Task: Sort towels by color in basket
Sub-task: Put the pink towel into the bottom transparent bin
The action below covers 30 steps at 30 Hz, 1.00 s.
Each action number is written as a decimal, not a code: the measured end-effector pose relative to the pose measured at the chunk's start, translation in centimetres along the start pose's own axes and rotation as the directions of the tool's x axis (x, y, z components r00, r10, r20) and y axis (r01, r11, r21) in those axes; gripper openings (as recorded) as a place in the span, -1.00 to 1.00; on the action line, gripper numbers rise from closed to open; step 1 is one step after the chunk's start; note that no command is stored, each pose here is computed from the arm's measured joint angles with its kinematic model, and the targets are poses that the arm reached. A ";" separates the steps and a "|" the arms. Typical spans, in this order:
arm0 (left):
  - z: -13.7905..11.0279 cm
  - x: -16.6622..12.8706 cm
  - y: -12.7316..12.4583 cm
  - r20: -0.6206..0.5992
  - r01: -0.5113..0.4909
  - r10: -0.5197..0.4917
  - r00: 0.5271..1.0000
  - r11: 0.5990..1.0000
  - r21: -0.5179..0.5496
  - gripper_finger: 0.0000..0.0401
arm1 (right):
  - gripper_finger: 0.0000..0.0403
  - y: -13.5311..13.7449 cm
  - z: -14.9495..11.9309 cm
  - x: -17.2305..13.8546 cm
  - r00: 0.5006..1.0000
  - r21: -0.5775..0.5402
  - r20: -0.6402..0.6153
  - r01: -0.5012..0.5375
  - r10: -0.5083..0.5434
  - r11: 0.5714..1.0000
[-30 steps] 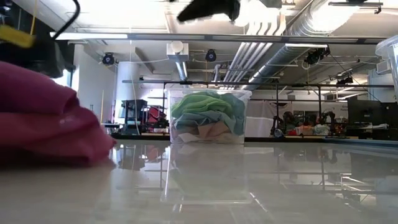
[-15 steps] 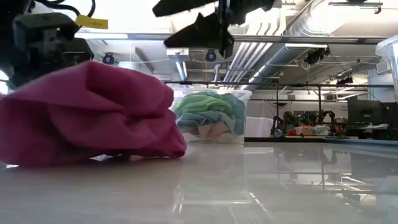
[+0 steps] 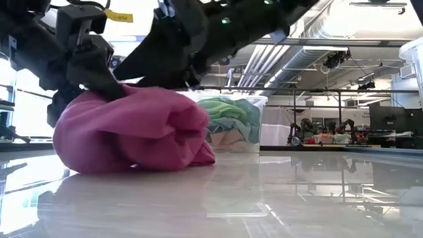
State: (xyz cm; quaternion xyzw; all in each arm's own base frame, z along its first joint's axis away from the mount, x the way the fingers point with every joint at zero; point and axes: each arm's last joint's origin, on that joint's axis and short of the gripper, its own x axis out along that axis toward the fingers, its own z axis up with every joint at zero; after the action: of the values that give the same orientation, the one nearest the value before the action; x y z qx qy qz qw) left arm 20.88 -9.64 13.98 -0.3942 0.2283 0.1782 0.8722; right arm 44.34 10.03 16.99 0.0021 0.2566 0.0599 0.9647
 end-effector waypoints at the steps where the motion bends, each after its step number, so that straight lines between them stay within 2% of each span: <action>1: 0.1 0.0 0.0 -0.003 0.005 -0.005 1.000 1.000 -0.004 -0.26 | 0.47 -0.2 0.1 0.4 1.000 -0.013 -0.013 0.017 -0.017 1.000; 5: 0.5 0.0 -0.2 -0.103 0.062 -0.062 0.993 0.998 -0.011 -0.14 | 0.46 -1.1 -1.3 1.6 0.981 0.021 -0.164 0.108 -0.103 0.994; 7: 0.5 -0.1 -0.3 -0.178 0.100 -0.102 0.979 0.995 -0.018 -0.14 | 0.42 -1.4 -1.9 1.8 0.975 0.040 -0.206 0.097 -0.087 0.994; 10: 0.6 -0.6 -0.3 -0.230 0.107 -0.108 0.967 0.994 -0.017 -0.15 | 0.32 -1.2 -2.8 2.1 0.968 0.035 -0.249 0.047 -0.037 0.998; 13: 1.0 -1.3 -0.4 -0.249 0.060 -0.061 0.967 0.998 -0.011 -0.17 | 0.19 -1.1 -4.2 2.5 0.943 0.048 -0.332 0.051 -0.033 0.998; 18: 2.3 -2.7 -1.2 -0.205 -0.029 0.041 0.978 0.998 0.060 -0.19 | -0.16 -0.6 -5.5 2.2 0.894 0.031 -0.444 0.088 -0.065 0.996; 21: 3.1 -3.5 -2.0 -0.189 -0.041 0.061 0.980 0.993 0.107 -0.19 | -0.48 -0.3 -5.9 1.9 0.876 0.052 -0.478 0.106 -0.068 0.993; 24: 4.0 -4.4 -3.0 -0.171 -0.010 0.034 0.985 0.991 0.134 -0.19 | -0.80 0.2 -5.0 1.3 0.872 0.116 -0.486 0.129 -0.057 0.985; 27: 5.1 -5.3 -4.1 -0.133 0.028 -0.006 0.991 0.986 0.163 -0.19 | -0.84 1.2 -4.0 -0.3 0.841 0.123 -0.535 0.162 -0.072 0.979; 30: 6.2 -6.3 -5.1 -0.059 0.062 -0.050 0.997 0.976 0.208 -0.19 | -0.84 2.8 -2.8 -3.0 0.792 0.085 -0.589 0.257 -0.160 0.963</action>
State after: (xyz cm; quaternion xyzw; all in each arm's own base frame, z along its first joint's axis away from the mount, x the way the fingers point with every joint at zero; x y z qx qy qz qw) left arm 19.75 -8.88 24.12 -0.3109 0.2580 0.1178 0.9072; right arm 40.08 12.38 16.09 0.0330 0.5390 -0.0703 0.8387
